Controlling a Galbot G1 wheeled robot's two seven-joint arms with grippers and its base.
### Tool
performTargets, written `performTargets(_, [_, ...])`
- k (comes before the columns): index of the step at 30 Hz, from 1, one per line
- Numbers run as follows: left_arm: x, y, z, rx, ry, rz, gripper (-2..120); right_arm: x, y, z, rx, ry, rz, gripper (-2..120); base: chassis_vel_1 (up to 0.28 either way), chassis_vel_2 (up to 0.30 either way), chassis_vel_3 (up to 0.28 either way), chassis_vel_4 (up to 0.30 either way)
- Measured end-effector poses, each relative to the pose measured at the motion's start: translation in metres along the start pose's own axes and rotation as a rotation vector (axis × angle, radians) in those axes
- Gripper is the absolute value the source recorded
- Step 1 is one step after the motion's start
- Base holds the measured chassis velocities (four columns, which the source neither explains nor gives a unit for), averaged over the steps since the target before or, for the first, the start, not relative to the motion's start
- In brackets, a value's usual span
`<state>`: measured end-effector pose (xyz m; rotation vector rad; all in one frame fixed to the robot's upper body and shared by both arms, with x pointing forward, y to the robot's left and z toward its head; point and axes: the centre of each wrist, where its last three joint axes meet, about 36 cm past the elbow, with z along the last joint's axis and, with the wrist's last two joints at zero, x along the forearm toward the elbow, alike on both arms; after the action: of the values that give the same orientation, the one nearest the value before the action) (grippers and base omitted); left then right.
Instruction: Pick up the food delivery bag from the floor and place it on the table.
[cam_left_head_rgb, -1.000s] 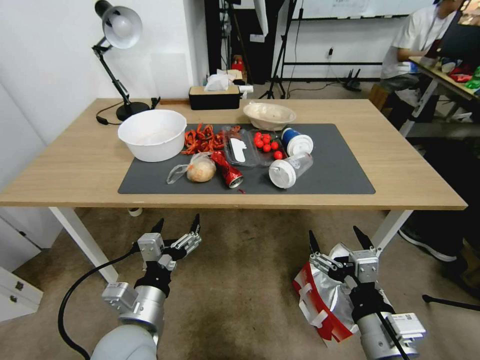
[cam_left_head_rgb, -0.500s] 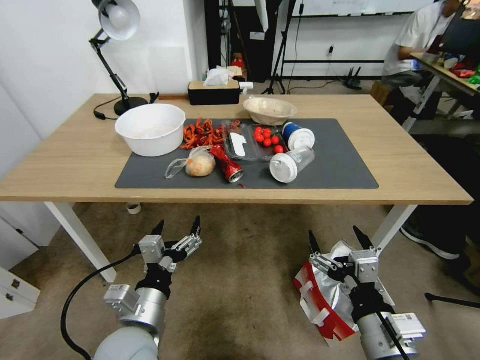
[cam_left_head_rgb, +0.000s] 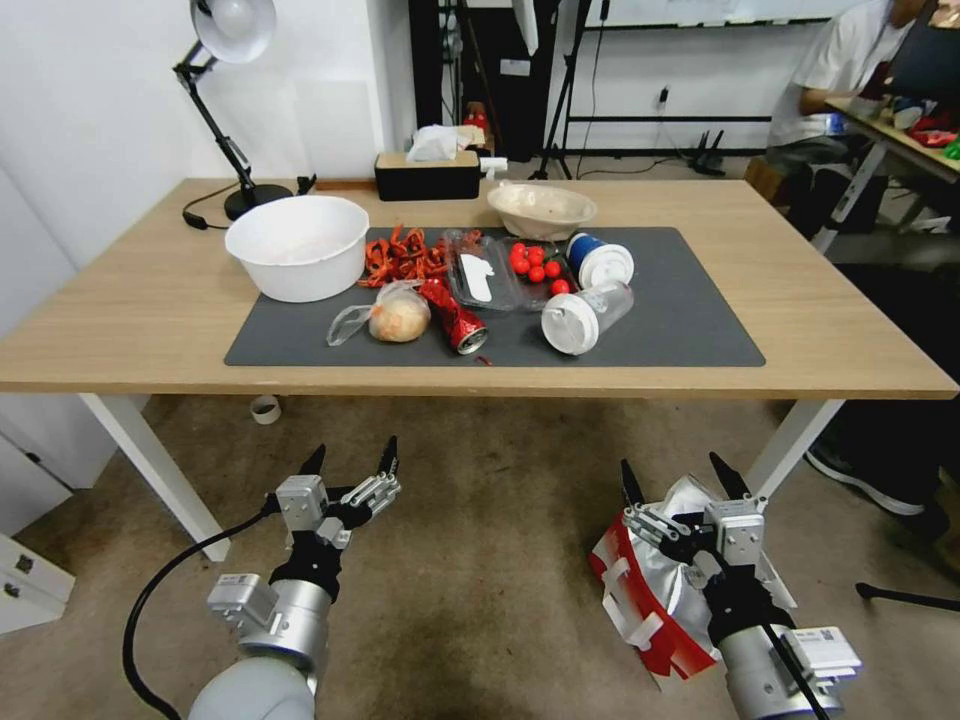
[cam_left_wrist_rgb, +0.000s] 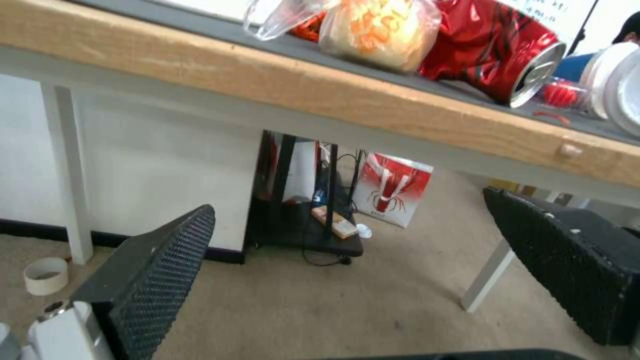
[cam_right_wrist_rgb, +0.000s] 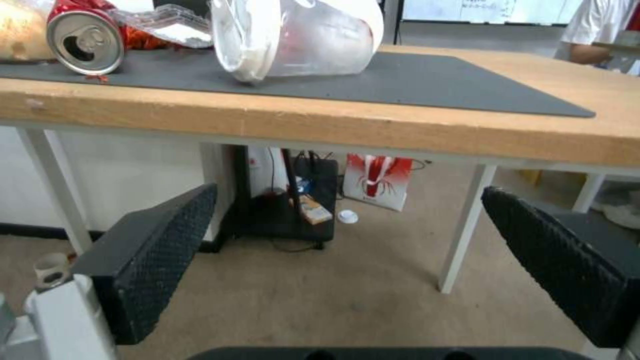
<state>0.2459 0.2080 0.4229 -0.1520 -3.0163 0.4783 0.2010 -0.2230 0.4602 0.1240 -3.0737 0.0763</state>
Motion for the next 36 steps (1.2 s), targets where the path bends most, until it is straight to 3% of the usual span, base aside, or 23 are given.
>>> performTargets(36, [0.003, 0.008, 0.013, -0.039, -0.007, -0.008, 100, 0.004, -0.004, 0.004, -0.022, 0.017, -0.011, 100, 0.000, 0.000, 0.000, 0.000])
